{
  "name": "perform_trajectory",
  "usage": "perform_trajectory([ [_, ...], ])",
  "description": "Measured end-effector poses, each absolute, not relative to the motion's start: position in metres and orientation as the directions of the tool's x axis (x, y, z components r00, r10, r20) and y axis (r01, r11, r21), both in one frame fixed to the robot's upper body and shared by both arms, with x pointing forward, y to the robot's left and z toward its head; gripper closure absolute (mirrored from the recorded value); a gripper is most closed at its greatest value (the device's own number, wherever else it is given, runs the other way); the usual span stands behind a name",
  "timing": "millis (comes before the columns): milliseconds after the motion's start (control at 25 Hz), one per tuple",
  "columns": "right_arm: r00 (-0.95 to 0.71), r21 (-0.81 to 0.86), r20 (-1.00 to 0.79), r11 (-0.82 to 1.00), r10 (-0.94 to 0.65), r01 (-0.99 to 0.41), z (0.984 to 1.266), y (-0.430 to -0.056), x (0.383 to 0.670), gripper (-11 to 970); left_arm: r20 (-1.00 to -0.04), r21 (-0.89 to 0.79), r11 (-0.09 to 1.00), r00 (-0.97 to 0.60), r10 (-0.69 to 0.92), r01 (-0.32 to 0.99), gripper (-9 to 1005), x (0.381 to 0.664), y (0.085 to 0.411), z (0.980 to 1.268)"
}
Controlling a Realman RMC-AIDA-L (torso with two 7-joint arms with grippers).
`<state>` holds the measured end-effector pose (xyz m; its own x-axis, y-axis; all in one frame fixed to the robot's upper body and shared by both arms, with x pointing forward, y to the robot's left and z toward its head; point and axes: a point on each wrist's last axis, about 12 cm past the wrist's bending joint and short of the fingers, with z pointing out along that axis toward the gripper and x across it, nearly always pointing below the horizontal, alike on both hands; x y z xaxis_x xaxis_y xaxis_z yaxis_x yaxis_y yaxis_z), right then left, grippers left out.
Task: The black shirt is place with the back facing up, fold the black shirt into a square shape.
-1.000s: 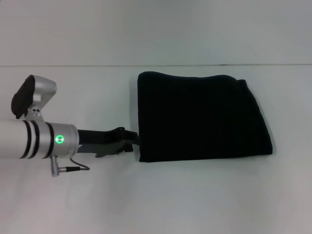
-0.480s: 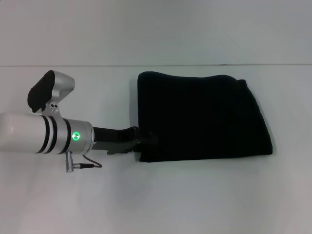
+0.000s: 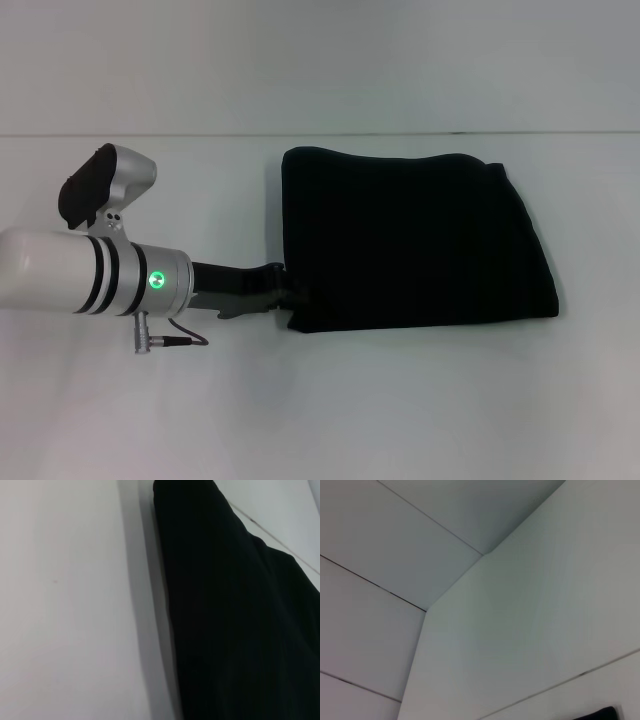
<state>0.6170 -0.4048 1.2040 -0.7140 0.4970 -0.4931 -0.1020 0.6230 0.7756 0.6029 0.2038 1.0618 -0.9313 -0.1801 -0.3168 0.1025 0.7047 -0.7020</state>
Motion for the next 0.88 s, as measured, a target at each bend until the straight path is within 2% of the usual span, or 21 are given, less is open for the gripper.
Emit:
perform_trajectory([
  [360, -0.715, 0.777, -0.492, 0.621, 0.496, -0.104, 1.204, -0.404, 0.617, 241, -0.323, -0.695, 0.706, -0.936, -0.14, 0.134, 993, 0.602, 0.2, 1.063],
  [640, -0.716, 0.778, -0.49, 0.62, 0.496, -0.102, 1.204, -0.405, 0.616, 242, -0.311, -0.708, 0.689, -0.944, -0.107, 0.155, 991, 0.598, 0.206, 1.066],
  [880, -0.718, 0.778, -0.488, 0.62, 0.497, -0.1, 1.203, -0.405, 0.615, 242, -0.284, -0.738, 0.661, -0.95, -0.127, 0.132, 989, 0.586, 0.224, 1.066],
])
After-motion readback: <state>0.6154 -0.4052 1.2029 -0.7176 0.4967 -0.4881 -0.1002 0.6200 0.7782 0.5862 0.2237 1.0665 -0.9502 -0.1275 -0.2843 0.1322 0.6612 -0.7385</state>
